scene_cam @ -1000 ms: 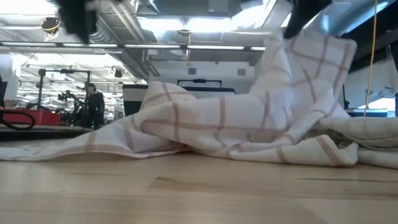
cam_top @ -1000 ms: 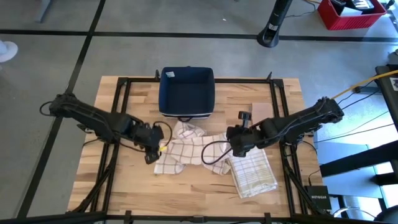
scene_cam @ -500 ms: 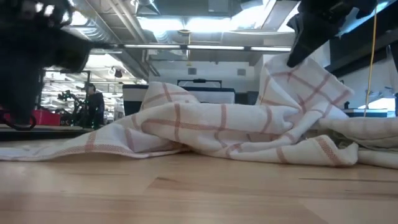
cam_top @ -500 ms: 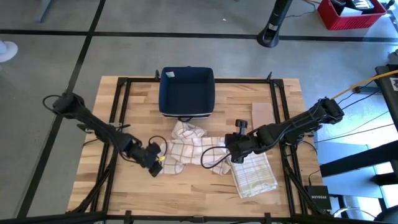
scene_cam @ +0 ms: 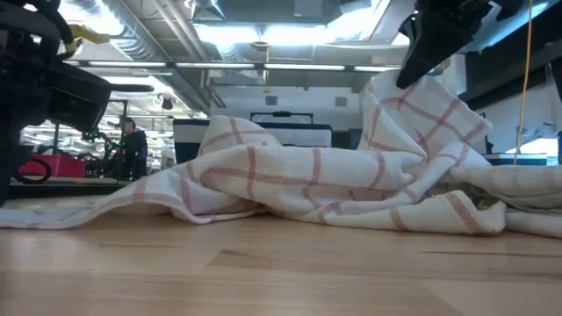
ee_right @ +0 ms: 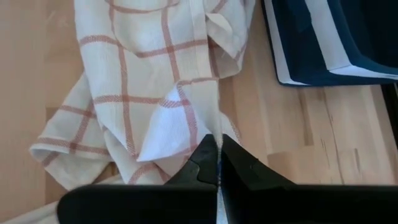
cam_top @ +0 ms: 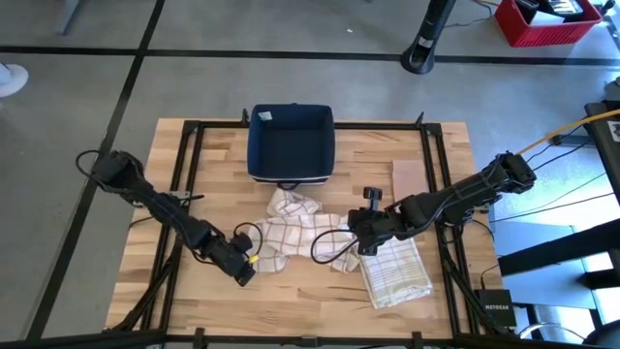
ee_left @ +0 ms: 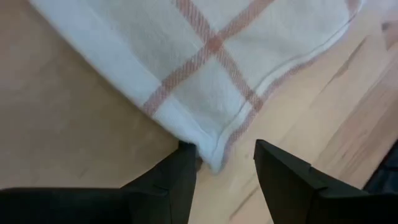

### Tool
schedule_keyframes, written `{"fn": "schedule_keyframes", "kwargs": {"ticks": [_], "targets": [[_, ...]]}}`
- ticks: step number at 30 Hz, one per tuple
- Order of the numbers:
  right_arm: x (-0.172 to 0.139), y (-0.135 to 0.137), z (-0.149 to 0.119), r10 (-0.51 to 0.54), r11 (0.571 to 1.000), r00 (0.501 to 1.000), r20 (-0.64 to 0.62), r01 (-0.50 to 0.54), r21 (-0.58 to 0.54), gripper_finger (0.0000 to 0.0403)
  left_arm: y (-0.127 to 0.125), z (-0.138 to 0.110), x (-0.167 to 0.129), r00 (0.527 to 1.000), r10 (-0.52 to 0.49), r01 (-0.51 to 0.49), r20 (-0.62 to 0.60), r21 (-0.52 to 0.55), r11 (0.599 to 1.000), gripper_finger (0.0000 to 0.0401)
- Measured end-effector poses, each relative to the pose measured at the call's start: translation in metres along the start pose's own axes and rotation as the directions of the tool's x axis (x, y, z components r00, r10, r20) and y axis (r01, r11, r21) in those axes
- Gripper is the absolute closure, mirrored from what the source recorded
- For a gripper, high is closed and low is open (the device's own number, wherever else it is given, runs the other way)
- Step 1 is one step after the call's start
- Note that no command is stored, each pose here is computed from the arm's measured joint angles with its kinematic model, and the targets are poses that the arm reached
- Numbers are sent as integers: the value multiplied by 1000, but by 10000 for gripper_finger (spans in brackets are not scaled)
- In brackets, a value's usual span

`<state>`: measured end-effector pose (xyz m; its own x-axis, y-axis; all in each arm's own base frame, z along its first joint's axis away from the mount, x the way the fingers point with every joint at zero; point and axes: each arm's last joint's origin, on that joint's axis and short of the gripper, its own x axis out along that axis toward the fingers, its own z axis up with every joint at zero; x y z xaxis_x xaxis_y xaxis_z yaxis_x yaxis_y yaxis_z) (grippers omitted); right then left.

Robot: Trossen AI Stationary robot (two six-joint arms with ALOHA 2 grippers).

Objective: Fold towel
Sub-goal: Fold the white with brown pattern towel on the table

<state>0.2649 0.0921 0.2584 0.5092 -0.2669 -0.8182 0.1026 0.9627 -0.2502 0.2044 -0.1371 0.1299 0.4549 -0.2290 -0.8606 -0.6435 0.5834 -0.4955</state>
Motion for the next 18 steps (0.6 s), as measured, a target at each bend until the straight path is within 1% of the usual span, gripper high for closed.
{"fn": "schedule_keyframes", "kwargs": {"ticks": [3,5,8,10,11,12,14,15,16,18], "targets": [[0,0,0,1,1000,1000,3,-1,3,398,2,1,1,999,23,-24,34,19,1000,254],[0,0,1,2,1000,1000,5,-2,4,398,4,1,5,998,45,-47,45,30,998,273],[0,0,0,4,1000,1000,5,-4,5,398,5,1,11,996,69,-73,62,75,995,322],[0,0,0,4,1000,1000,4,-4,5,398,7,1,13,994,79,-86,73,94,992,369],[0,0,0,6,1000,1000,3,-6,6,398,6,0,12,994,80,-88,79,107,990,384],[0,1,0,13,1000,1000,1,-13,6,398,5,0,10,993,78,-88,83,116,989,390],[-1,3,0,33,999,999,-4,-33,8,398,-2,-1,-1,992,101,-112,78,154,982,390],[-2,4,-1,35,999,999,-2,-35,10,398,-5,-1,-10,988,141,-151,69,181,972,391],[-2,6,-1,36,999,999,0,-36,7,398,-9,-1,-22,982,177,-186,64,200,962,395],[-4,9,-2,37,999,999,6,-37,-4,398,-35,2,-60,982,173,-185,69,234,954,397]]}}
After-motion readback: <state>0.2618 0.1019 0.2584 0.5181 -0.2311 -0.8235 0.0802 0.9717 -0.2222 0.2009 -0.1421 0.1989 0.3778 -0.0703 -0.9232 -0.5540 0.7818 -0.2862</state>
